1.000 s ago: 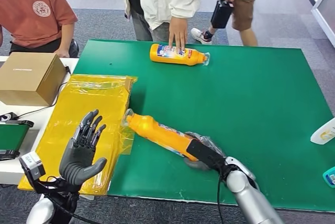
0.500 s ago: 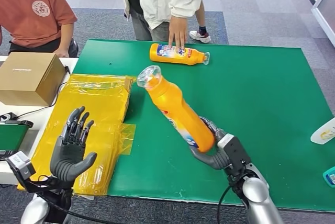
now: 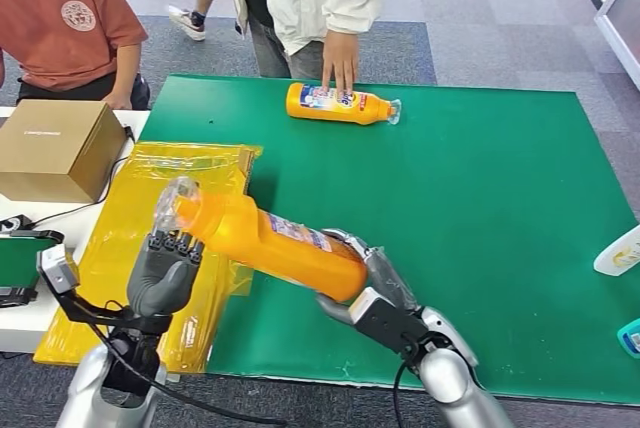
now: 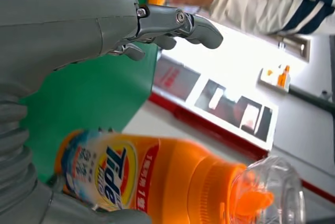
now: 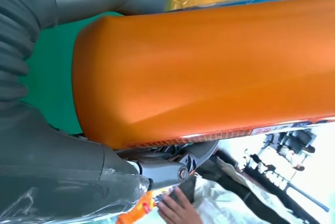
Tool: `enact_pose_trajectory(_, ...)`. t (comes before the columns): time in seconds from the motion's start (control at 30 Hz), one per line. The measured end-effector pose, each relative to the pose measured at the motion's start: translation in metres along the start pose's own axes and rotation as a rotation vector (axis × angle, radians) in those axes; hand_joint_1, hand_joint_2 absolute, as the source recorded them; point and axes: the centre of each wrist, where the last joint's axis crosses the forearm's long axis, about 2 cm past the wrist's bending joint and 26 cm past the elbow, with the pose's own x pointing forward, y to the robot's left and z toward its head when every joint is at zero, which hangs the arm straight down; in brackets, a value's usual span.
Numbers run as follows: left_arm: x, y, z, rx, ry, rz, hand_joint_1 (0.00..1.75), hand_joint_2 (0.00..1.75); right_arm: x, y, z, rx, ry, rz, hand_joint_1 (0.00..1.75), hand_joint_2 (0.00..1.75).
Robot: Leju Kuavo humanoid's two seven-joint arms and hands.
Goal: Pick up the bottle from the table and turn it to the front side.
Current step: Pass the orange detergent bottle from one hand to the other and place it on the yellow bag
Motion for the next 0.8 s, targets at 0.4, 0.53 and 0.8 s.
enact_pose_trajectory(0.4,-0.022,-0.021,-0.017,-0.176,0.095,0.090,0.00,1.75,0.008,0.003,-0.022,0.031,-0.061,0.042,1.75,1.75)
enact_pose_trajectory(0.53,-0.025,-0.017,-0.018,-0.210,0.152,0.049,0.00,1.75,0.010,0.002,-0.027,0.042,-0.074,0.055,1.75,1.75)
enact_pose_trajectory(0.8,-0.029,-0.007,-0.012,-0.210,0.254,-0.070,1.75,1.75,0.009,0.004,-0.027,0.052,-0.073,0.055,1.75,1.75)
